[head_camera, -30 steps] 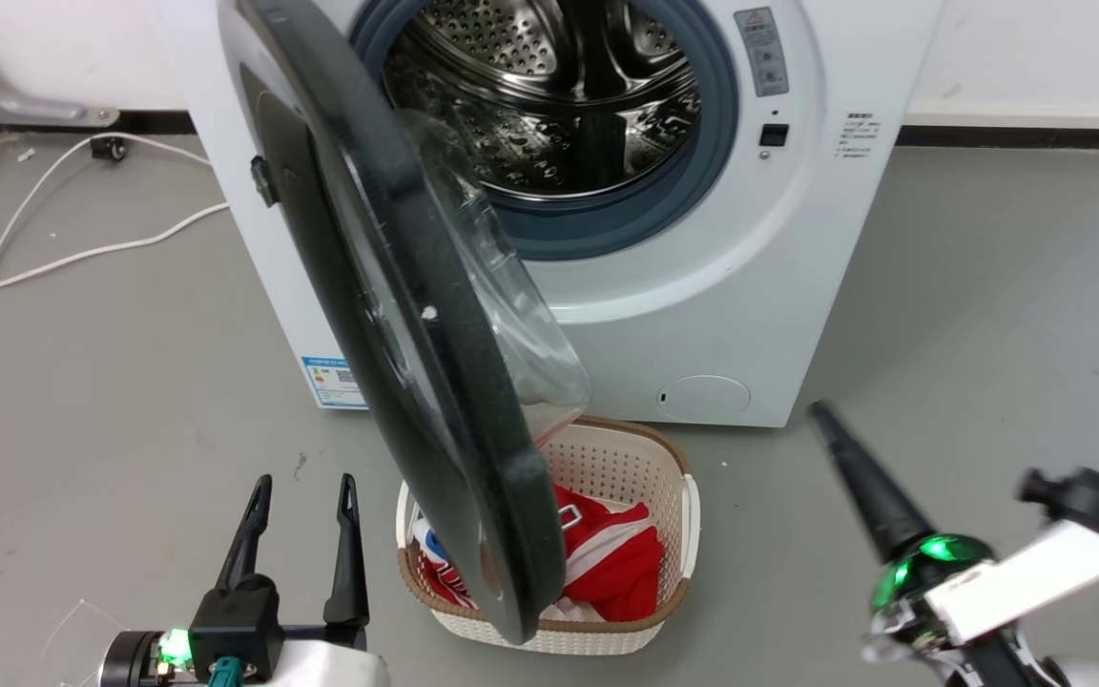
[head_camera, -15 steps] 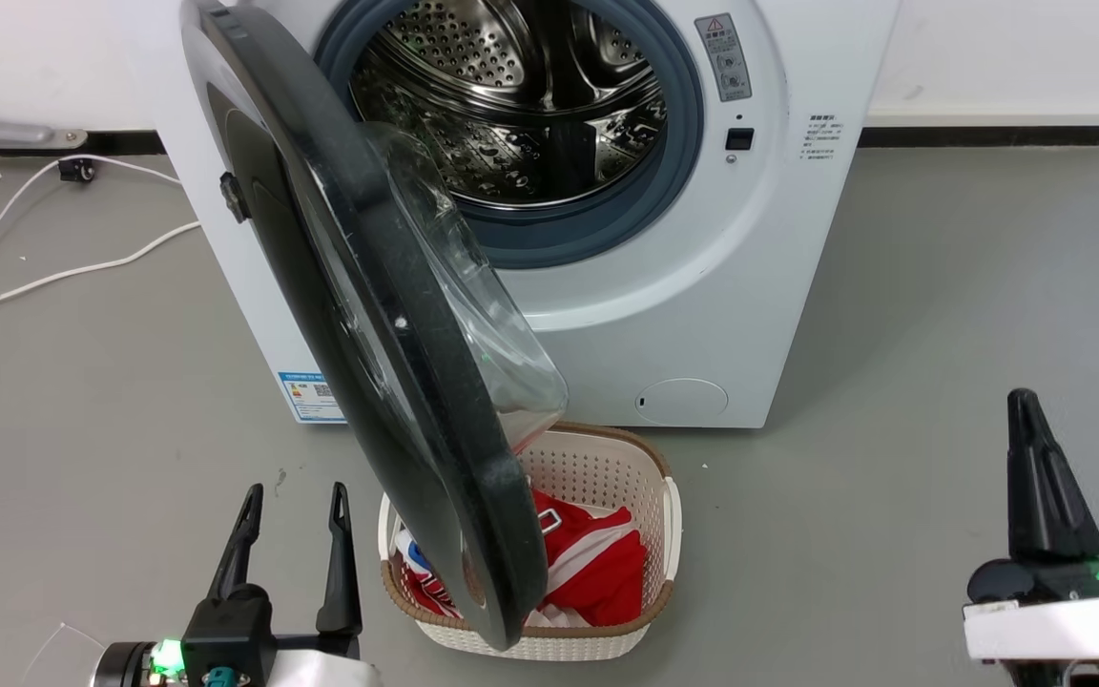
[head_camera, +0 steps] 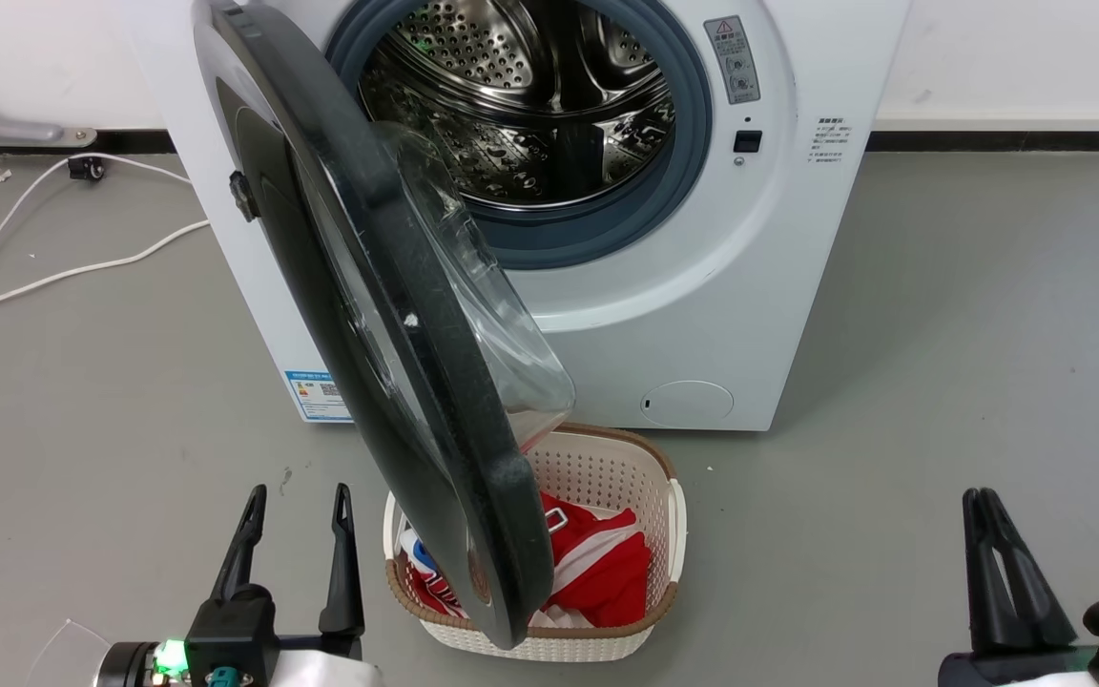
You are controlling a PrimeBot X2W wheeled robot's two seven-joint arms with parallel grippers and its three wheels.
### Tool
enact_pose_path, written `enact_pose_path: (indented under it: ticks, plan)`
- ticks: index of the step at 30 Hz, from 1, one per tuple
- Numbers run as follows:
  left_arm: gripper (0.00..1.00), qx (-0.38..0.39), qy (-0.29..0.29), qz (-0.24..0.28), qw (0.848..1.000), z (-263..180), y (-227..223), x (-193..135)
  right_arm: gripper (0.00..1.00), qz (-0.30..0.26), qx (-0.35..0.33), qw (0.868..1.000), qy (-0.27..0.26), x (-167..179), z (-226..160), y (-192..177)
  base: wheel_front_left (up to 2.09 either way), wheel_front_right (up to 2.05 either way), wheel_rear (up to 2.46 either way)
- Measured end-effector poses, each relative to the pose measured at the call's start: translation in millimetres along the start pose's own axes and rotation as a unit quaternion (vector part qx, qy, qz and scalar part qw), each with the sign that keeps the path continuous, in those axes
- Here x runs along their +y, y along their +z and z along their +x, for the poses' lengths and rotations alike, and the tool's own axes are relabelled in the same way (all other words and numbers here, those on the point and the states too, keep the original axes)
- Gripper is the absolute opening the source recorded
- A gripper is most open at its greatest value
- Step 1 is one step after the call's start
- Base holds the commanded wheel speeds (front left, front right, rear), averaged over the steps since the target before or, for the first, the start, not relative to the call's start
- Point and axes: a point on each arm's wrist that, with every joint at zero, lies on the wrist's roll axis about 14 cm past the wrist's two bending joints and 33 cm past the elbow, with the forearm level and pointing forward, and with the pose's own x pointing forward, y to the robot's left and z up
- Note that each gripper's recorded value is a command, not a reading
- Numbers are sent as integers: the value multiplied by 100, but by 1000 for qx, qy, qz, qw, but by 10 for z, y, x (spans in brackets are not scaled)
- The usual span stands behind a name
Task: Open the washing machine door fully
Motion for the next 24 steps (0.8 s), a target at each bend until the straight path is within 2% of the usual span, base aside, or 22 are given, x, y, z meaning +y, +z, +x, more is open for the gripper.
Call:
enact_pose_path:
  ticks: [1, 2, 22, 23, 24]
  plan:
    - [100, 0, 1, 0, 1000, -3, 1, 4, 81, 3, 6, 1000, -3, -12, -20, -35, 0, 0, 0]
    - [100, 0, 1, 0, 1000, -5, 2, 5, 100, 2, 9, 1000, -5, -20, -34, -54, 0, 0, 0]
    - [99, 8, 5, -3, 1000, -24, -48, 23, 100, -3, 25, 1000, -6, -13, -148, -130, 0, 0, 0]
    - [26, 8, 7, -2, 1000, -24, -50, 31, 100, -3, 26, 1000, -5, -9, -150, -134, 0, 0, 0]
    - [0, 8, 8, -2, 1000, -24, -50, 42, 100, -4, 27, 1000, -4, -3, -152, -140, 0, 0, 0]
